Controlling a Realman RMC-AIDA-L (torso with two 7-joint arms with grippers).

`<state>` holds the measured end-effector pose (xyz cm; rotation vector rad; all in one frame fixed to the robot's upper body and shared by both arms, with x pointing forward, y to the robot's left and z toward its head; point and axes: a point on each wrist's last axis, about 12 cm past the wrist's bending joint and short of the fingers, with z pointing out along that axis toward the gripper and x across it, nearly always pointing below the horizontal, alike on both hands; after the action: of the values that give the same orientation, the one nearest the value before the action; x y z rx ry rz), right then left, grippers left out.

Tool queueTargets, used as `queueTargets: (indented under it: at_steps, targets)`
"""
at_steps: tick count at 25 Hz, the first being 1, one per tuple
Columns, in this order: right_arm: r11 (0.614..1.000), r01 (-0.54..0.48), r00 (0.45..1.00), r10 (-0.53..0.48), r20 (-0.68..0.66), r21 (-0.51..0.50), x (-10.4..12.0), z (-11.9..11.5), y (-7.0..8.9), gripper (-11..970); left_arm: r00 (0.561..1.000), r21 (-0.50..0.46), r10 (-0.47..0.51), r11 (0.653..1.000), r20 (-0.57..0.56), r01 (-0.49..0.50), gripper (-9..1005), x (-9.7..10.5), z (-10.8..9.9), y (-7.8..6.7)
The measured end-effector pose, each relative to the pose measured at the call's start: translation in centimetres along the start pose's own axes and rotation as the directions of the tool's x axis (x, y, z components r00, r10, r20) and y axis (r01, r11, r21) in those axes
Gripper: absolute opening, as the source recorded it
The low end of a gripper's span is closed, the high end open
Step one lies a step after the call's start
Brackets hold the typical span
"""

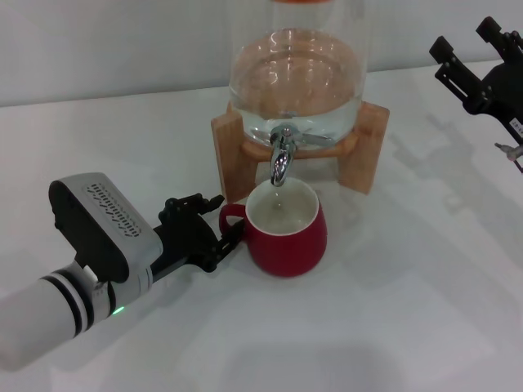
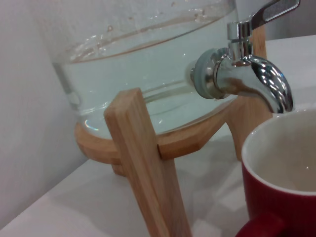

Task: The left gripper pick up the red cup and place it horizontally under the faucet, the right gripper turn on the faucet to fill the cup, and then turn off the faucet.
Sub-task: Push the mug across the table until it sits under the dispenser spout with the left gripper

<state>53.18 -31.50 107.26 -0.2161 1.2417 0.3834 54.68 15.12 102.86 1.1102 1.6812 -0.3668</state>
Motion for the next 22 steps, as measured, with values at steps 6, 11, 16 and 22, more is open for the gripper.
queueTargets:
  at_steps: [6,11,16,22]
  targets:
    - [1.000,0.000,1.000,0.000,-0.004,0.000,0.0,0.2,0.0,838,1.000,-0.003,0.004,1.000,0.004,-0.004,479,-0.2,0.1,0.2]
    - [1.000,0.001,1.000,-0.001,-0.002,0.000,0.0,0.4,0.0,838,1.000,-0.005,0.017,1.000,0.010,-0.017,479,-0.4,0.2,0.4]
    - [1.000,0.001,1.000,-0.001,0.000,0.001,0.0,0.4,0.0,839,0.999,-0.006,0.032,0.999,0.021,-0.031,479,-0.8,0.2,0.5]
    - [1.000,0.001,1.000,-0.001,0.001,0.002,0.0,0.4,0.0,838,0.999,-0.006,0.042,0.999,0.027,-0.042,479,-1.0,0.3,0.5]
